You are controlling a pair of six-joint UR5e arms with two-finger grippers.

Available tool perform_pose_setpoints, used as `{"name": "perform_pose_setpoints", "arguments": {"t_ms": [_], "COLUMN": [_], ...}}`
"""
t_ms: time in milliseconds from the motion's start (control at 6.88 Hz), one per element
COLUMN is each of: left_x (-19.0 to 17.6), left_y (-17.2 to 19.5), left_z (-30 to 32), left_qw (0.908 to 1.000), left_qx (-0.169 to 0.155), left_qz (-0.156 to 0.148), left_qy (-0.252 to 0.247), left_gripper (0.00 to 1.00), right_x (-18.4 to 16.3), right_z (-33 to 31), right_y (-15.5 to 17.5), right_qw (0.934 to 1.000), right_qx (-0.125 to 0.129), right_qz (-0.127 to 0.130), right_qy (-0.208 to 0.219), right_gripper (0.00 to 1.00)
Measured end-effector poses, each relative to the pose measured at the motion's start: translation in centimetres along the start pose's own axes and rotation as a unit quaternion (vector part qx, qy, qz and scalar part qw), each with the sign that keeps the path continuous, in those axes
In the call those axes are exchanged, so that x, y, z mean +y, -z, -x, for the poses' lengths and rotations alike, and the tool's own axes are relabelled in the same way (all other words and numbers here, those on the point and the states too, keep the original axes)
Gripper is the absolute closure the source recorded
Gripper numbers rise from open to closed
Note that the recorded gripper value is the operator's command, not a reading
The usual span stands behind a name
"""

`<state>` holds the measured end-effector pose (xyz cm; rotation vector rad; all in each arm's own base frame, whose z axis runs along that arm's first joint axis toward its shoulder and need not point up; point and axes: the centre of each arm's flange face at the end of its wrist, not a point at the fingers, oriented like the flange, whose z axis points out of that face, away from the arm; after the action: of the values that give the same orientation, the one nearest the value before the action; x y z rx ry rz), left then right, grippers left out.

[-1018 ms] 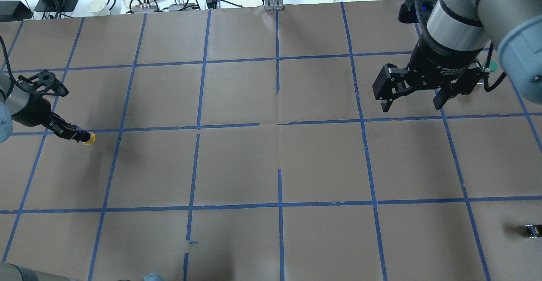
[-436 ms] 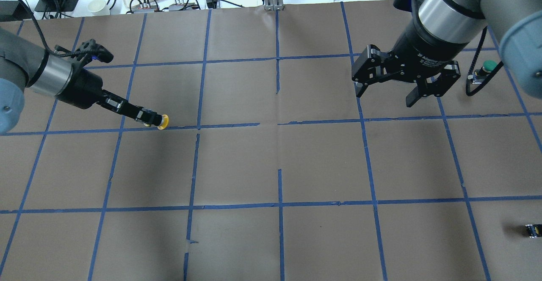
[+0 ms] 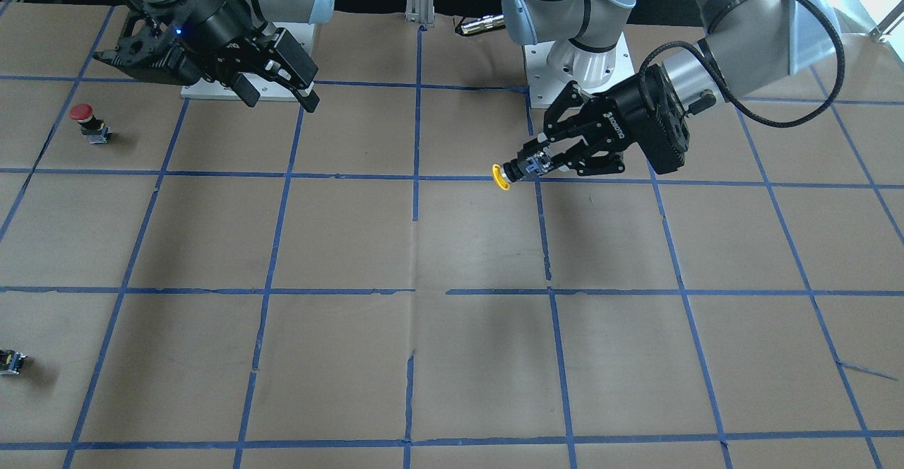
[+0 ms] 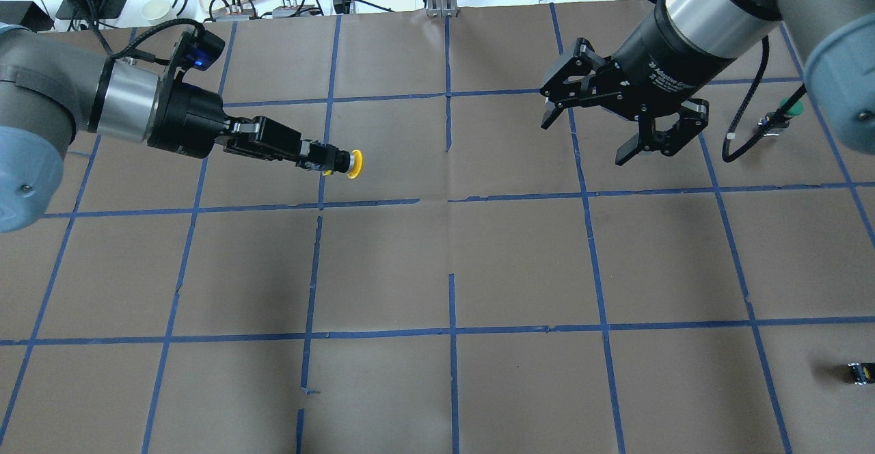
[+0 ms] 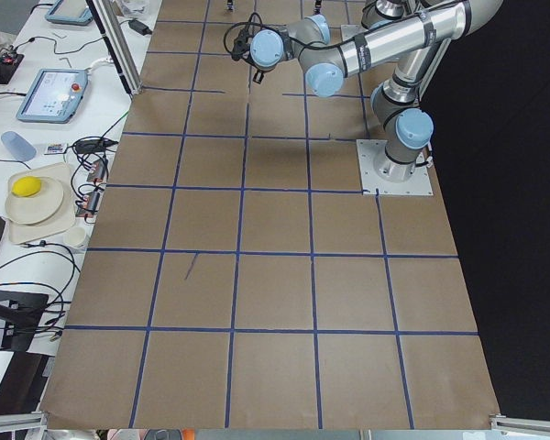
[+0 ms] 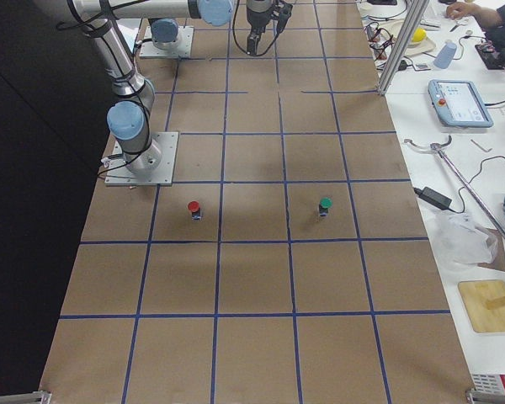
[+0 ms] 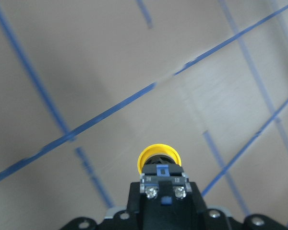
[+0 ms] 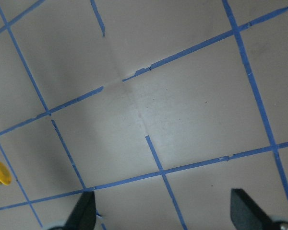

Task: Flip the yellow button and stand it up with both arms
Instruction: 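Lift the button with the left gripper while the right gripper rotates toward it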

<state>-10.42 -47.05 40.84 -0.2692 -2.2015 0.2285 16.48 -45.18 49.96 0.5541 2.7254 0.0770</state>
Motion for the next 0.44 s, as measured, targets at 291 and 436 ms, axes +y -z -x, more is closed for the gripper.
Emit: {"name": "perform_pose_setpoints", "arguments": {"t_ms": [291,436], "left_x": [-0.5,-0.6], "left_y": [-1.4,-2.1], "left_z": [-4.7,-6.4], "left_qw": [0.9883,0.9767], "left_qx": [0.112,0.168], "left_qz": [-0.034,-0.042], "left_qy": [0.098,0.127], "left_gripper": [0.85,0.85], "right_x": [-0.9,-1.3], "right_z": [0.3,0.5], "right_y": [0.5,1.1], "right_qw": [0.9959,0.989], "right_qx": [-0.053,-0.09], "right_qz": [0.007,0.014], "right_qy": [-0.073,-0.117], "right_gripper": [0.0,0.0]}}
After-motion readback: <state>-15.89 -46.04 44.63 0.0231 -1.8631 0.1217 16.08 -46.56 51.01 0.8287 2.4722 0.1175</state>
